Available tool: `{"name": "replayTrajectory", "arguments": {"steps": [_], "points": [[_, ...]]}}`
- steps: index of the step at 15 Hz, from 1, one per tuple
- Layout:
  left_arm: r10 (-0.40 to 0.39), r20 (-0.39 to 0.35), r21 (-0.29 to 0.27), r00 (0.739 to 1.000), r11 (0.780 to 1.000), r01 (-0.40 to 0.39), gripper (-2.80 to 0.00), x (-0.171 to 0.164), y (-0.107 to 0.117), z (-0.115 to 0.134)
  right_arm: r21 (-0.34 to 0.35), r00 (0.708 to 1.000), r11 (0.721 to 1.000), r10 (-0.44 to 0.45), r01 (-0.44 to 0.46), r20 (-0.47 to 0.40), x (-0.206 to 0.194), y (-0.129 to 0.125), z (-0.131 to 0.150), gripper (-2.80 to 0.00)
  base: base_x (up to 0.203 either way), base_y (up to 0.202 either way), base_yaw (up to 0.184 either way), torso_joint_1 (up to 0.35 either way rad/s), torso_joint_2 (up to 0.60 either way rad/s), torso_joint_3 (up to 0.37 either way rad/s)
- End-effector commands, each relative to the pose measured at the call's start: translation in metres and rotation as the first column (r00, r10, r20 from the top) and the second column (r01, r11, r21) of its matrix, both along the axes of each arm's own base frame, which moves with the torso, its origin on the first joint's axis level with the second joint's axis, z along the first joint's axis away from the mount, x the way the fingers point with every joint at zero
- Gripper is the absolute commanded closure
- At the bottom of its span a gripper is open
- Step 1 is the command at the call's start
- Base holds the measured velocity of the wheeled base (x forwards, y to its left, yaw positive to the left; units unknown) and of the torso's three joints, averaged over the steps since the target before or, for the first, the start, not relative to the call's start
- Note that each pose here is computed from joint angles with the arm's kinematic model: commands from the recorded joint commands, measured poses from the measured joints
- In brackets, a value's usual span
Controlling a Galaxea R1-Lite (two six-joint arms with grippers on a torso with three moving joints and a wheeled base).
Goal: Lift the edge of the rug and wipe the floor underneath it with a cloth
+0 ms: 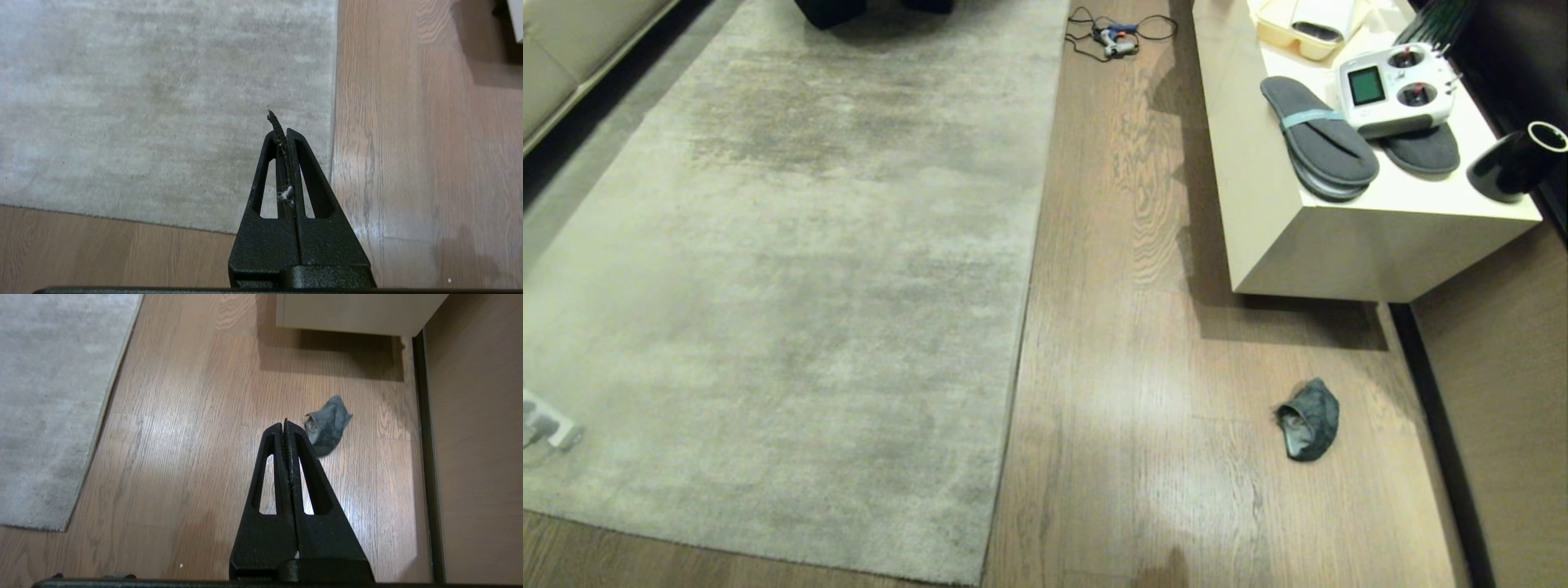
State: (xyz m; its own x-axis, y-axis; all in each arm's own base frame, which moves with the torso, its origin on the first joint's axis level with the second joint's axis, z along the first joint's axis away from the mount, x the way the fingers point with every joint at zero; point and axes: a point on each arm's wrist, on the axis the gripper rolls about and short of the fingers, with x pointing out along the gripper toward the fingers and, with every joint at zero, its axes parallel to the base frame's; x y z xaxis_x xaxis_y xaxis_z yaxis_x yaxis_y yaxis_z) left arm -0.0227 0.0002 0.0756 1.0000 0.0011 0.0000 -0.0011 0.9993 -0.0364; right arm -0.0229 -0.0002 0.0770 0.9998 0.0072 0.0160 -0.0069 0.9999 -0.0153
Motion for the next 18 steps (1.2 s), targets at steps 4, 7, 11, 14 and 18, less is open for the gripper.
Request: {"name": "replayTrajectory", "arguments": {"steps": [4,7,11,14,18], "points": [[0.000,0.000,0.000,1.000,1.000,0.000,0.00,0.0001,0.0000,0.0001,0.000,1.000,1.000,0.000,0.000,-0.002,0.0002,0.0000,0.0001,0.00,0.000,0.000,0.000,0.003,0.00,0.206],[0.000,0.000,0.000,1.000,1.000,0.000,0.00,0.0001,0.0000,0.0001,0.000,1.000,1.000,0.000,0.000,-0.001,0.0001,0.0000,0.0001,0.00,0.000,0.000,0.000,0.006,0.00,0.201],[0.000,0.000,0.000,1.000,1.000,0.000,0.00,0.0001,0.0000,0.0001,0.000,1.000,1.000,0.000,0.000,-0.002,0.0002,0.0000,0.0001,0.00,0.000,0.000,0.000,0.001,0.00,0.199],[0.000,0.000,0.000,1.000,1.000,0.000,0.00,0.0001,0.0000,0.0001,0.000,1.000,1.000,0.000,0.000,-0.001,0.0001,0.0000,0.0001,0.00,0.000,0.000,0.000,0.006,0.00,0.206],[0.000,0.000,0.000,1.000,1.000,0.000,0.00,0.0001,0.0000,0.0001,0.000,1.000,1.000,0.000,0.000,-0.001,0.0001,0.0000,0.0001,0.00,0.000,0.000,0.000,0.002,0.00,0.204]]}}
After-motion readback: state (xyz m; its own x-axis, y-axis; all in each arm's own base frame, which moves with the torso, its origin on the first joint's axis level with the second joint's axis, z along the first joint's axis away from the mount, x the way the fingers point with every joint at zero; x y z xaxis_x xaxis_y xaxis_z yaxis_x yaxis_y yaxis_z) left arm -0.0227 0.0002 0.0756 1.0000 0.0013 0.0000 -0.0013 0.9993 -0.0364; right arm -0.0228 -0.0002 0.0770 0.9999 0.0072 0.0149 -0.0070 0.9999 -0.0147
